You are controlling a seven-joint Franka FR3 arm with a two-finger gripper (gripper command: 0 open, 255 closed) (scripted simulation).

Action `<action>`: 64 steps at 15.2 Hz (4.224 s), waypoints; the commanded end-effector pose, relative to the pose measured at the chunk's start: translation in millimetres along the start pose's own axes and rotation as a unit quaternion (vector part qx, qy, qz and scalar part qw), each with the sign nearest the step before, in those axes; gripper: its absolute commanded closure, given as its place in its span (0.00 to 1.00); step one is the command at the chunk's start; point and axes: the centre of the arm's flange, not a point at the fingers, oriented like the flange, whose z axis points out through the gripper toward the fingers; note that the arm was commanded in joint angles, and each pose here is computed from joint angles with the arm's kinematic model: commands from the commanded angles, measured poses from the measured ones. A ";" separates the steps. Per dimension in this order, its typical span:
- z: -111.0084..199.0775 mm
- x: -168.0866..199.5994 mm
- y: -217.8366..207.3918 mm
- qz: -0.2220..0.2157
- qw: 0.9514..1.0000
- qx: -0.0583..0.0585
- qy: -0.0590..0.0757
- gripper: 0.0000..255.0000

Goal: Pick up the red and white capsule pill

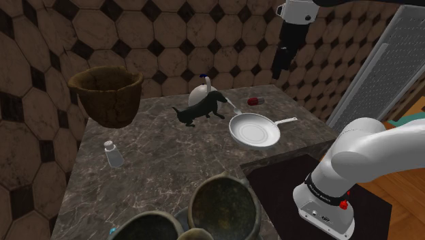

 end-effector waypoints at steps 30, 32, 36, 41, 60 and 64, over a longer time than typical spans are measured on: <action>261.7 156.5 235.4 -0.259 0.965 0.027 0.011 0.00; 280.1 171.7 247.6 -0.276 0.960 0.029 0.012 0.00; 303.0 177.8 251.1 -0.283 0.959 0.030 0.012 0.00; 327.1 177.8 249.4 -0.283 0.959 0.030 0.012 0.00; 284.9 177.7 252.3 -0.283 0.959 0.030 0.012 1.00; 263.9 177.6 253.7 -0.283 0.959 0.030 0.012 1.00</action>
